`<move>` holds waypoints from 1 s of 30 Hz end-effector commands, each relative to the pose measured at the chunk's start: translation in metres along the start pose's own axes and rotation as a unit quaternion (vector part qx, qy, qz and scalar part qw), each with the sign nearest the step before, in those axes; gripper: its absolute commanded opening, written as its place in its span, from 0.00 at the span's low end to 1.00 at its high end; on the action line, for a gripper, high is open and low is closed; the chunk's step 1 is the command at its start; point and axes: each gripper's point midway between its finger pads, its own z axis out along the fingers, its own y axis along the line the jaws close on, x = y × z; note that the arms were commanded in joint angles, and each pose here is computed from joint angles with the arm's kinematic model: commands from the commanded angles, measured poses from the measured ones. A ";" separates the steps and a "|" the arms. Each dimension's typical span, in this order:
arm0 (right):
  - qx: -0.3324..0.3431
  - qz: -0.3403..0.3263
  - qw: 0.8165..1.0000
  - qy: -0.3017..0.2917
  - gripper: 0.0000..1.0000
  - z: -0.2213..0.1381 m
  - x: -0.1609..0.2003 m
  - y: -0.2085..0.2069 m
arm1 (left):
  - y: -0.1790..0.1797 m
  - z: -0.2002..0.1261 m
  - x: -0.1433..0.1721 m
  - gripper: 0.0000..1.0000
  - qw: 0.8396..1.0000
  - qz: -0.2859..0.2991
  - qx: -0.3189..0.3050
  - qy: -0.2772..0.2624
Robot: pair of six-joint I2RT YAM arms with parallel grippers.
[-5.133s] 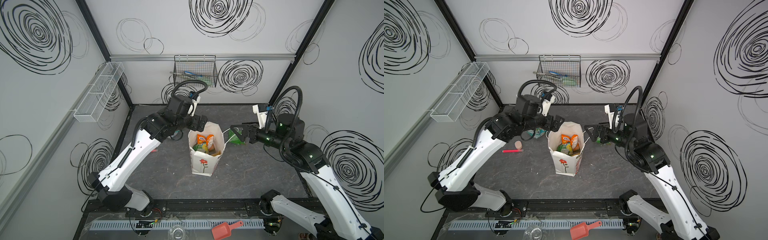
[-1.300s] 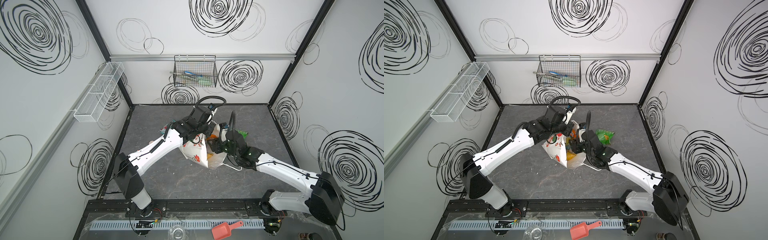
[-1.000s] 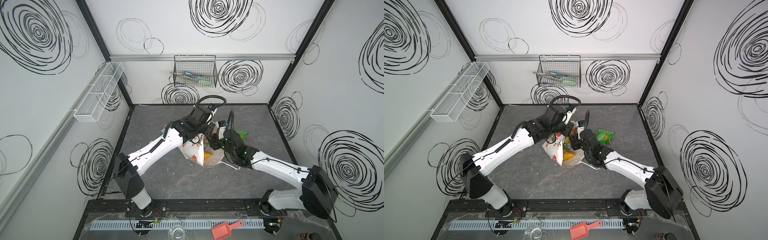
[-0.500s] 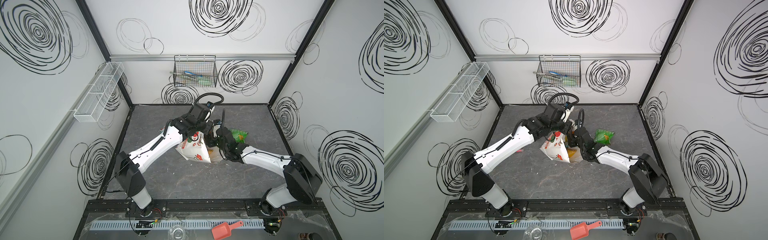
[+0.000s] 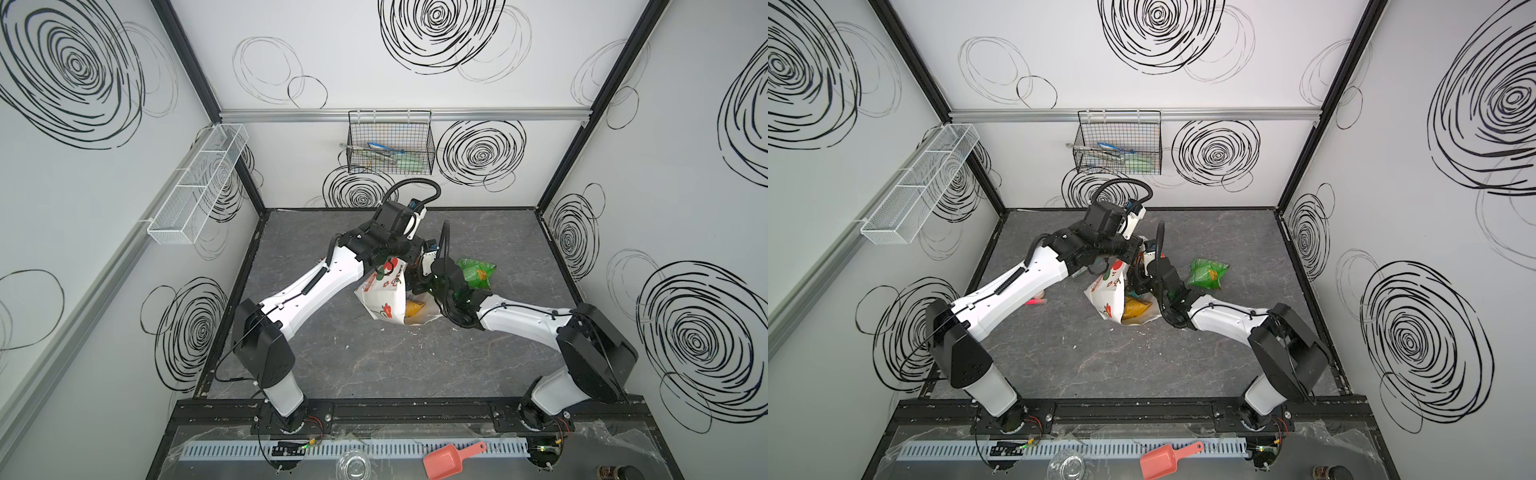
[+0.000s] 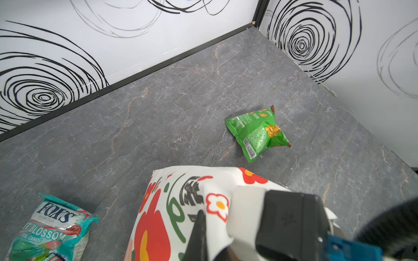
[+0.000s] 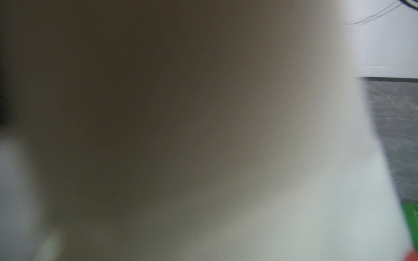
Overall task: Take the snacks out of the paper bag
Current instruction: Pick up the snack from the paper bag.
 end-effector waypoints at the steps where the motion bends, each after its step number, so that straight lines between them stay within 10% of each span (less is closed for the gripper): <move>1: 0.052 -0.007 0.999 0.013 0.78 0.013 0.013 -0.028 | -0.028 -0.013 -0.033 0.00 0.997 0.007 0.062 -0.051; 8: 0.046 -0.008 0.999 0.018 0.60 0.030 0.025 -0.030 | -0.026 -0.011 -0.031 0.00 0.997 0.005 0.059 -0.047; 15: 0.028 0.004 0.999 0.018 0.64 0.018 0.034 -0.026 | 0.011 -0.016 -0.032 0.01 0.997 -0.038 0.028 -0.055; 20: 0.019 0.004 1.000 0.025 0.66 0.011 0.031 -0.022 | 0.009 -0.025 -0.042 0.27 0.995 -0.039 0.048 -0.072; 30: 0.010 0.006 0.999 0.037 0.65 0.014 0.033 -0.016 | 0.008 -0.054 -0.062 0.48 0.992 -0.056 0.061 -0.100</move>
